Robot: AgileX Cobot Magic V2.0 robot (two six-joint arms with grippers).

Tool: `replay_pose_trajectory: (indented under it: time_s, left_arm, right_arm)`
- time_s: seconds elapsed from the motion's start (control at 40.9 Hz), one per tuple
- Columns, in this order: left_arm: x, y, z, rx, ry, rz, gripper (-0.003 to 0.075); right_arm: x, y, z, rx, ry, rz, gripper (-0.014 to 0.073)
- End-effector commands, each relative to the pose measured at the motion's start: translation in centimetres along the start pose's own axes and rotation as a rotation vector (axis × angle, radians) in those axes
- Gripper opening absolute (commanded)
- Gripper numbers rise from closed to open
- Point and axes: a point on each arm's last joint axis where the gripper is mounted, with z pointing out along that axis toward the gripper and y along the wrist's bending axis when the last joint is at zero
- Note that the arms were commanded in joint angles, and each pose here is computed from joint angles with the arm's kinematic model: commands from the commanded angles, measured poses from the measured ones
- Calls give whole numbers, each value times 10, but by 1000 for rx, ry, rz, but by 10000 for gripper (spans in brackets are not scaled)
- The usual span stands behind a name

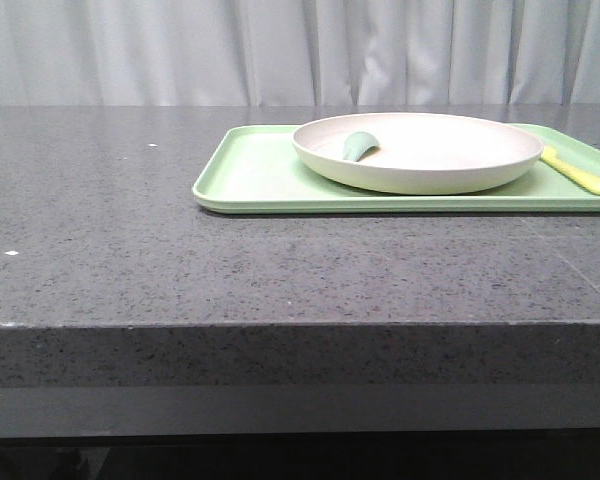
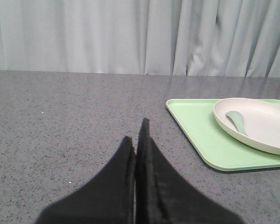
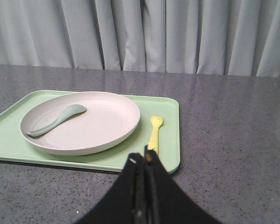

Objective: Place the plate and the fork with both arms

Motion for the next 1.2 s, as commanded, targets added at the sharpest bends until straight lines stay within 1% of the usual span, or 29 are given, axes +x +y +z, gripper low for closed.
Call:
replay_pose_trajectory:
  time_s: [0.0, 0.489, 0.636, 0.782, 0.88, 1.027, 1.174]
  left_arm:
    - [-15, -1, -2, 2, -97, -2, -18]
    - [-13, -1, -1, 1, -96, -2, -18]
    - [6, 3, -2, -42, -75, -1, -18]
    - [33, 11, -9, -151, -92, -3, -18]
    - [49, 14, -13, -204, -105, -4, -18]
    - [71, 18, -8, -239, -102, -6, -18]
    - [86, 22, -3, -244, -137, -3, -18]
  right_arm:
    - [-17, 0, -2, 1, -108, -18, -67]
    - [-17, 0, -2, 1, -108, -18, -67]
    - [-17, 0, -2, 1, -108, -18, -67]
    - [-17, 0, -2, 1, -108, -18, -67]
    - [-17, 0, -2, 1, -108, -18, -67]
    - [-16, 0, -2, 1, -107, -18, -67]
    - [-16, 0, -2, 1, -104, -18, -67]
